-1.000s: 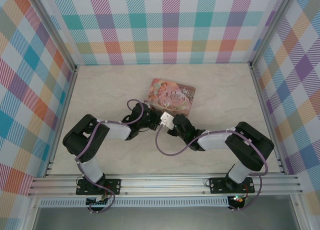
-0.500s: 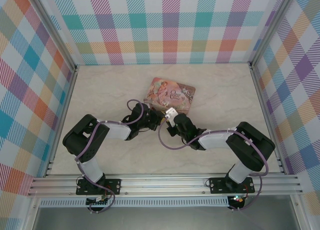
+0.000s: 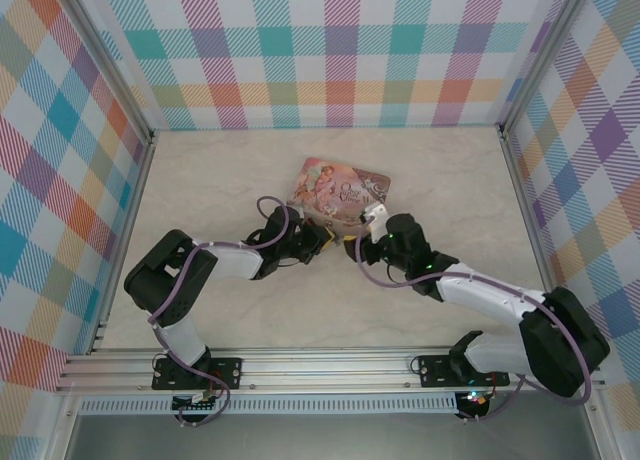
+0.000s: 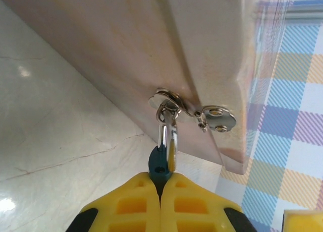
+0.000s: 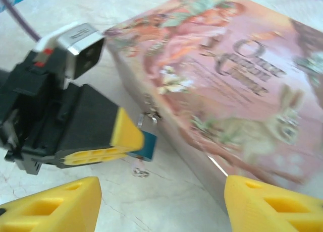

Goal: Unlock a padlock with a key

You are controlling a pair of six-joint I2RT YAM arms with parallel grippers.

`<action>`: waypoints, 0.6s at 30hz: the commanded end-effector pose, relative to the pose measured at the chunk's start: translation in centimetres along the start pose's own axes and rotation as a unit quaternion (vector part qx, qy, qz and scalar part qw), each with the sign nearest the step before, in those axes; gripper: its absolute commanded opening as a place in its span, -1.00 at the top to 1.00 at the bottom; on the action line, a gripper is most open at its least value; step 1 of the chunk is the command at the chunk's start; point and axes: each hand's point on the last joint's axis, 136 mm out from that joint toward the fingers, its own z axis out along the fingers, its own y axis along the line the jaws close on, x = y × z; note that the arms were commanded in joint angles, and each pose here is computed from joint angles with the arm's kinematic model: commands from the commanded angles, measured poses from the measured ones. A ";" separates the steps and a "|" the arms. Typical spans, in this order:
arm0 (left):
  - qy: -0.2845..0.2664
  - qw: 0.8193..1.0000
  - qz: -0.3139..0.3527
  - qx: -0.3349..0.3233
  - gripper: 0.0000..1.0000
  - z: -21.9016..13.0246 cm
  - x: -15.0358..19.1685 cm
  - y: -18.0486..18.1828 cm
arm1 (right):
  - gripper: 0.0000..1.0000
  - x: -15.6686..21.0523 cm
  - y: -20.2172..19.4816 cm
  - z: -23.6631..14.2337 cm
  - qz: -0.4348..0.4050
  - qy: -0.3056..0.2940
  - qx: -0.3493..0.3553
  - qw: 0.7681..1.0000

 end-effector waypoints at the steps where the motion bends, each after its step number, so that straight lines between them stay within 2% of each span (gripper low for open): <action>1: 0.014 0.998 0.026 -0.051 1.00 1.2 0.4 2.2 | -0.30 1.0 -1.4 -0.7 0.084 0.046 0.002 0.995; 2: 0.014 0.998 0.031 -0.051 1.00 1.4 0.2 2.1 | -0.29 0.9 -1.8 -0.7 0.087 0.047 0.009 0.995; 5: 0.011 0.997 0.048 -0.057 0.76 2.0 -0.1 2.0 | -0.30 1.0 -2.7 -0.5 0.085 0.053 0.025 0.995; 7: 0.004 0.997 0.059 -0.048 0.52 2.2 -0.5 1.5 | -0.30 1.0 -2.9 -0.5 0.085 0.054 0.026 0.995; 10: -0.003 0.997 0.074 -0.024 0.32 2.6 -0.9 0.4 | -0.31 1.4 -3.0 -0.3 0.088 0.057 0.026 0.994; 15: -0.004 0.995 0.095 0.022 0.16 3.3 -1.2 -2.0 | -0.33 1.9 -3.8 -0.2 0.114 0.062 0.031 0.991; 18: -0.004 0.994 0.104 0.037 0.14 3.4 -1.3 -3.0 | -0.47 1.7 -4.2 0.0 0.153 0.057 0.020 0.986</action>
